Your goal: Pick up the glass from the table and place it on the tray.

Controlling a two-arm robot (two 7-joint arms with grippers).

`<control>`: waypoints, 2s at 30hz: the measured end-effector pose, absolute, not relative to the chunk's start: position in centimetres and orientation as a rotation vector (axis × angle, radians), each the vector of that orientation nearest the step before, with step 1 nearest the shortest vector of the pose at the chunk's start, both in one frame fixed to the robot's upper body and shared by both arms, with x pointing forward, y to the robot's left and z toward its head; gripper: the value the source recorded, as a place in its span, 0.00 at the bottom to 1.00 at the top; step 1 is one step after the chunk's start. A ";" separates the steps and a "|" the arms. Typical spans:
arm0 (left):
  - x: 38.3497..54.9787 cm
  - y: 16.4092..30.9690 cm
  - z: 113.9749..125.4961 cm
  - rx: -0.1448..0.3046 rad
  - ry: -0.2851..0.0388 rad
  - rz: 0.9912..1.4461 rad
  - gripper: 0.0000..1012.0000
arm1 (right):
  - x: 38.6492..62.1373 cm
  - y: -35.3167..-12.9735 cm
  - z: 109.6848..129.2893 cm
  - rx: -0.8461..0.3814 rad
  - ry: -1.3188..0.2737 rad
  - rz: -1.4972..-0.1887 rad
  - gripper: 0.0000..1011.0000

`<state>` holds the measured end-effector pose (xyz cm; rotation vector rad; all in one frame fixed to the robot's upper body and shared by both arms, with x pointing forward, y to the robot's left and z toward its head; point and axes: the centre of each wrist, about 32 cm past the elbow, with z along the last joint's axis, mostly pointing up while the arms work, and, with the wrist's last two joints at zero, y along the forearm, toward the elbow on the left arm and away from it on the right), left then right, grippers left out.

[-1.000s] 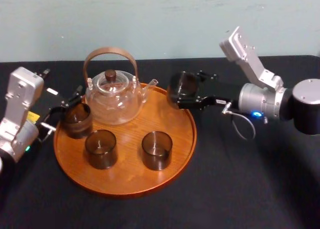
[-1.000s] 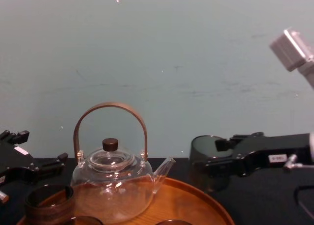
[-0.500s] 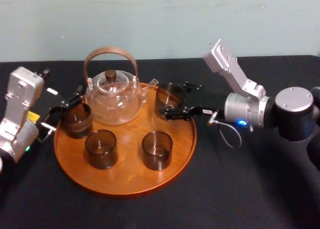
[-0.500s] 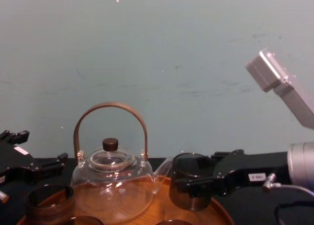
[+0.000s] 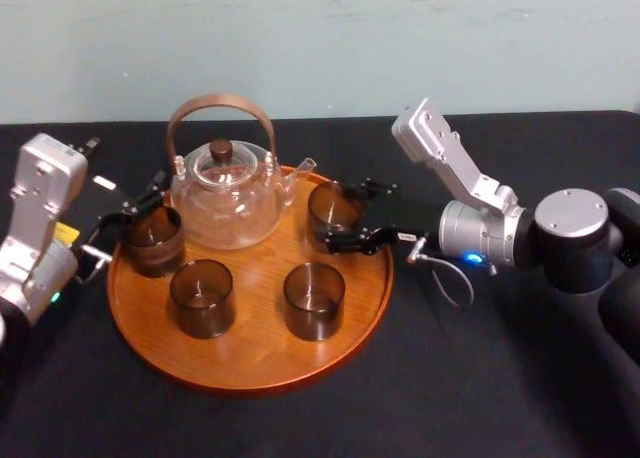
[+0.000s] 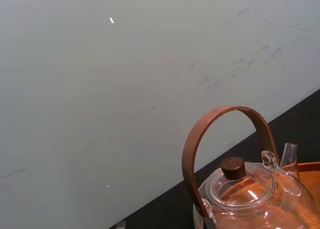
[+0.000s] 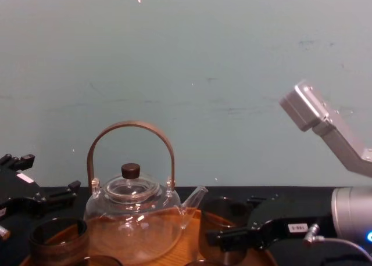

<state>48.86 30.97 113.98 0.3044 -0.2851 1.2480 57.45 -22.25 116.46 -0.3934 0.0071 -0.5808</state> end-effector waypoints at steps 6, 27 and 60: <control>48.9 31.0 114.0 0.304 -0.285 1.248 0.99 | 57.6 -22.2 115.9 -0.407 0.003 -0.593 0.89; 48.9 31.0 114.0 0.304 -0.285 1.248 0.99 | 57.6 -22.1 114.9 -0.438 0.008 -0.606 0.89; 48.9 31.0 114.0 0.304 -0.285 1.248 0.99 | 57.6 -22.3 114.9 -0.437 0.013 -0.605 0.99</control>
